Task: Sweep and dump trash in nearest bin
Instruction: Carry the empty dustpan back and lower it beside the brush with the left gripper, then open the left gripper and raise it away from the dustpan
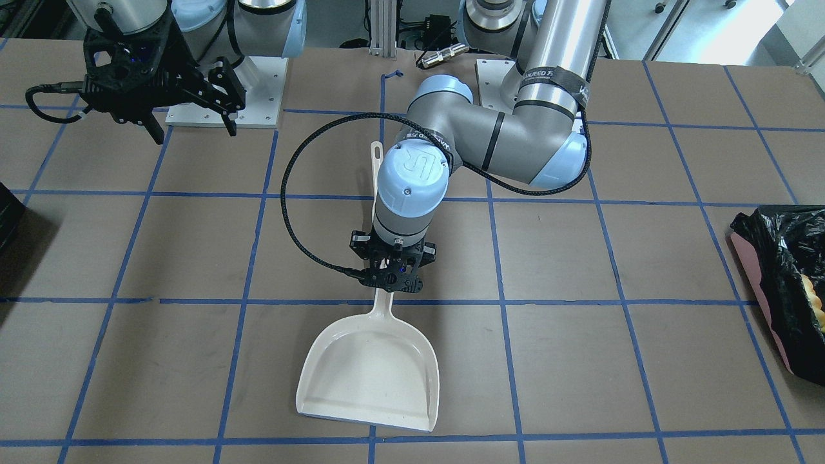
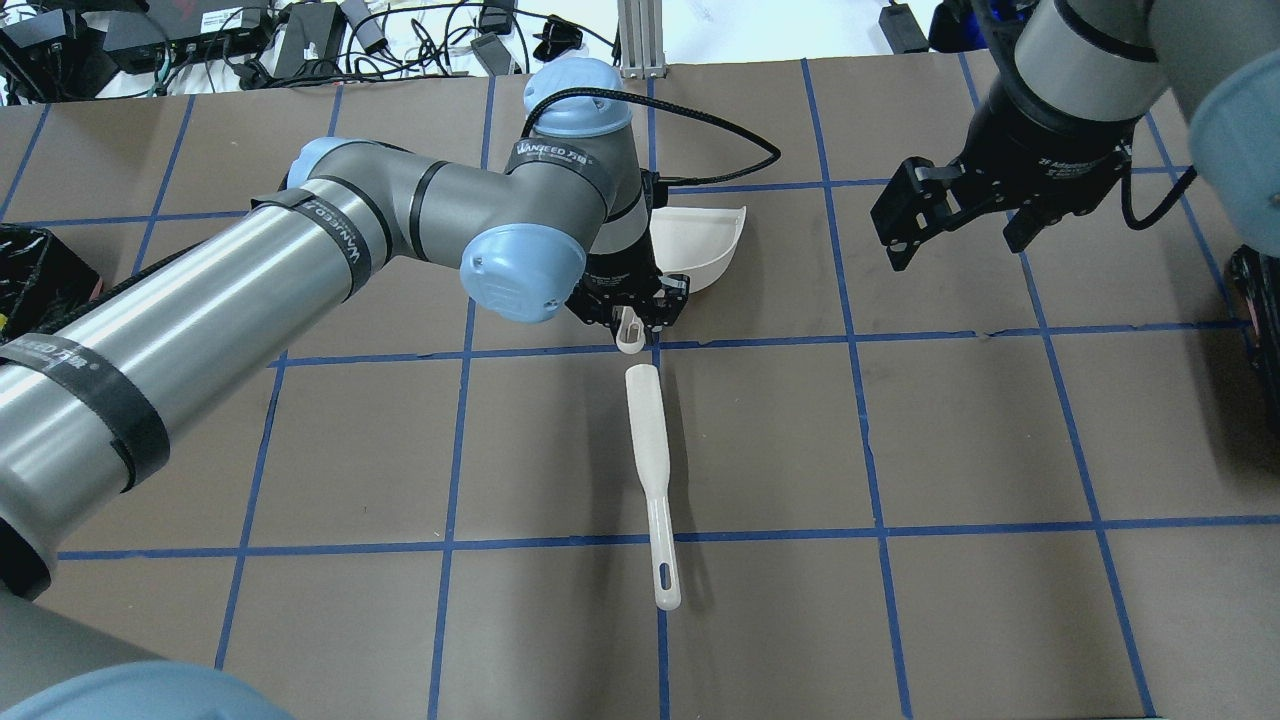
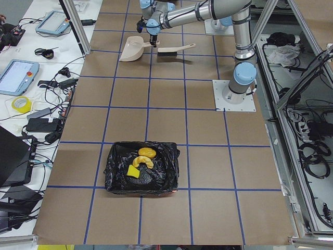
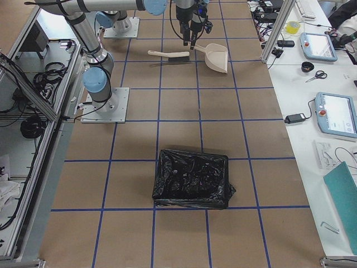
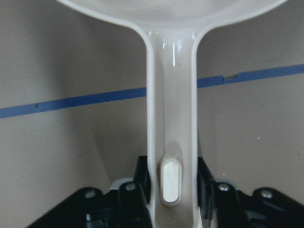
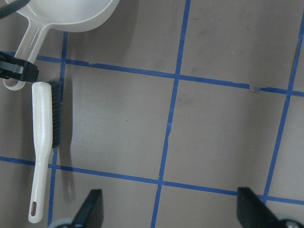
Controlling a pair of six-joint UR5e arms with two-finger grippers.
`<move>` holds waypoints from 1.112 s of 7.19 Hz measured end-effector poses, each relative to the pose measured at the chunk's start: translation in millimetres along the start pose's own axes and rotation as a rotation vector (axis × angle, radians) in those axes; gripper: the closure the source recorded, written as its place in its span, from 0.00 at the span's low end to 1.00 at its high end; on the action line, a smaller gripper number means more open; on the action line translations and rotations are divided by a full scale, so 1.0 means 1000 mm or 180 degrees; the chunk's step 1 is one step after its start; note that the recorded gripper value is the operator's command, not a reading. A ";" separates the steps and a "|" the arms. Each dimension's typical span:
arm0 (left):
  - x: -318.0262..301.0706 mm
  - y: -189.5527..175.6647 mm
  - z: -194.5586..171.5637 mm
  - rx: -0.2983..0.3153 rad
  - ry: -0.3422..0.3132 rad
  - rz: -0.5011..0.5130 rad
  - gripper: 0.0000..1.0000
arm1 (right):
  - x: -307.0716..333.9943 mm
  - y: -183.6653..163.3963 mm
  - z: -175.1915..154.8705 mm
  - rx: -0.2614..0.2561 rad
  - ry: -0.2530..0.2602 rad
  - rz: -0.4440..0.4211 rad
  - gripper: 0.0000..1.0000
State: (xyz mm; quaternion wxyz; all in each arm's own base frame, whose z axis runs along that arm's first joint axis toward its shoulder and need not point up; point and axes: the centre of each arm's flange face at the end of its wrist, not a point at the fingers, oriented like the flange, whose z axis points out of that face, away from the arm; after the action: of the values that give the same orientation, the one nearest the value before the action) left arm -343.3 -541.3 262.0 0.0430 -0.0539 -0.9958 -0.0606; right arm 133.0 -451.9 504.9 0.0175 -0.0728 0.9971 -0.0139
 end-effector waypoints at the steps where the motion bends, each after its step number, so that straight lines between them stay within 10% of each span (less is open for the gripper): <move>1: 0.001 0.001 0.000 -0.0006 0.0001 -0.0083 1.00 | 0.000 0.000 0.000 0.0000 0.0000 -0.0003 0.00; 3: 0.007 0.004 0.004 -0.0021 -0.0007 -0.0158 0.95 | 0.000 0.000 0.000 -0.0007 -0.0001 -0.0004 0.00; 5: 0.015 0.007 0.006 -0.0026 -0.0017 -0.0134 0.01 | 0.000 0.000 0.000 -0.0008 -0.0002 -0.0008 0.00; 8: 0.018 0.012 -0.006 0.0016 -0.0004 -0.0116 0.00 | 0.000 0.000 0.001 -0.0007 -0.0005 -0.0013 0.00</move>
State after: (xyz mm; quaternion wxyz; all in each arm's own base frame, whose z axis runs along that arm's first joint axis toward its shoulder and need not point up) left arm -358.9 -528.3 271.4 0.0414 -0.0358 -0.9968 -0.0589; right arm 133.1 -452.2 504.2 0.0183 -0.0748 0.9970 -0.0128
